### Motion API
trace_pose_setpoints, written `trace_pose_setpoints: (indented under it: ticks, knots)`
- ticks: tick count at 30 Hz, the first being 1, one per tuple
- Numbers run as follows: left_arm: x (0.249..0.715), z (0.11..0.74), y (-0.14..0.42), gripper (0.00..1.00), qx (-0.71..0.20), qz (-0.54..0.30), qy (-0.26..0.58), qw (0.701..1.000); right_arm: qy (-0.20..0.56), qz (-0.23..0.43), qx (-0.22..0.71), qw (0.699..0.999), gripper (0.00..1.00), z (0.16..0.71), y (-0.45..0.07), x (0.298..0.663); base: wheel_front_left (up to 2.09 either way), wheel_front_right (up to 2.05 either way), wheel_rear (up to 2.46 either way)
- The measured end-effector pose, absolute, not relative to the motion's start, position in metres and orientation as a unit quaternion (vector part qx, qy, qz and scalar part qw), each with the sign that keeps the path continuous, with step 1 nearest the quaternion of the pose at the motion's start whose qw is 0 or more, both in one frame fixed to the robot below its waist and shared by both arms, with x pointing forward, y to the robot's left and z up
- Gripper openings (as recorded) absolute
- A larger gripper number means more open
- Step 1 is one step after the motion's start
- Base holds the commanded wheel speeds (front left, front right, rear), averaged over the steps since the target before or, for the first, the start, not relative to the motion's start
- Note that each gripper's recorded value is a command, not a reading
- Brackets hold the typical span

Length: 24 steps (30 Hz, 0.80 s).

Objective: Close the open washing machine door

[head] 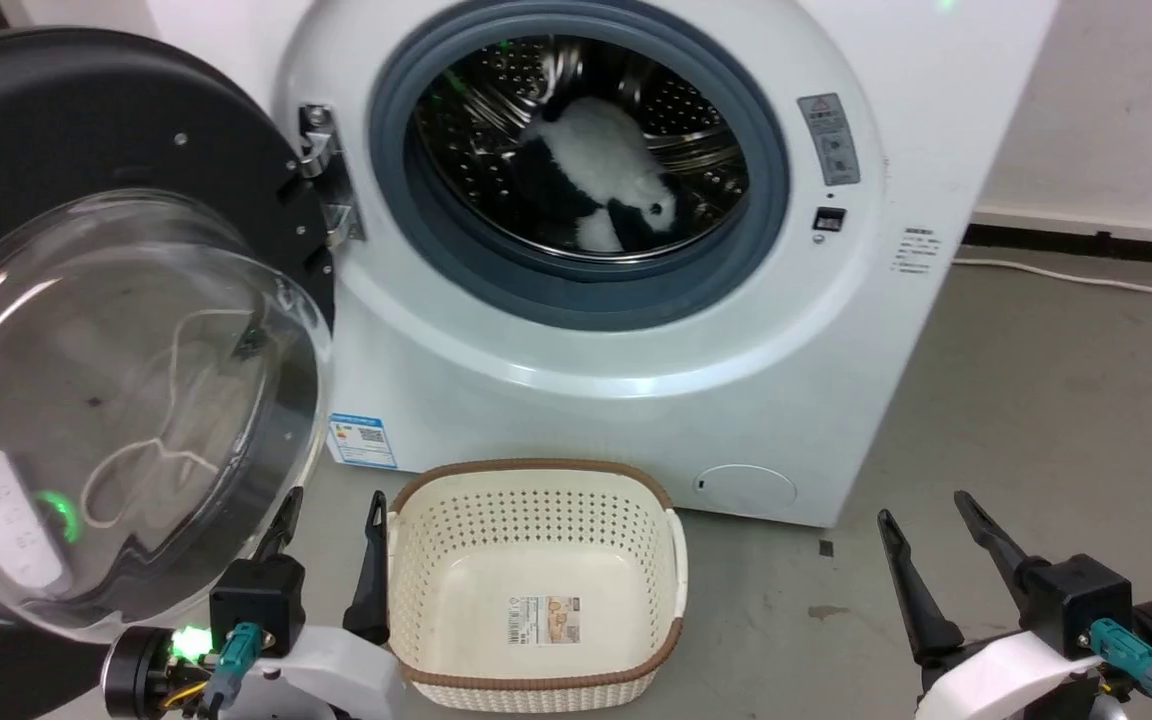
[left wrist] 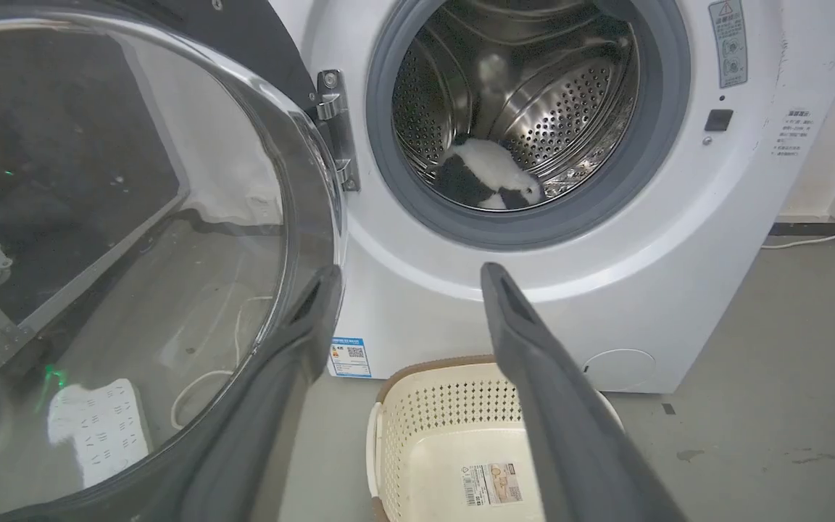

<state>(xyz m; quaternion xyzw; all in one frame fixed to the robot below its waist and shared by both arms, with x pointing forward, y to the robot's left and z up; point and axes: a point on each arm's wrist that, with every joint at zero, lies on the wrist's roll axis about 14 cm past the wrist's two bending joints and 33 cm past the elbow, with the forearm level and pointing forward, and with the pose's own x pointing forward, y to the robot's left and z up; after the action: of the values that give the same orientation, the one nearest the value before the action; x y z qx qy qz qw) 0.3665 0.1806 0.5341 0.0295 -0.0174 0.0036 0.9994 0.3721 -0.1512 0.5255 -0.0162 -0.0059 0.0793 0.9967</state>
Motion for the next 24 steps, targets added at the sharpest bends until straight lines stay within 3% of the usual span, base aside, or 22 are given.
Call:
trace_pose_setpoints:
  ticks: [24]
  knots:
    - [0.331, 0.545, 0.224, 1.0, 0.052, 0.074, -0.047, 0.995, -0.015, 0.193, -0.004, 0.981, 1.0, 0.522, -0.073, 0.383, 0.0, 0.0, 0.0]
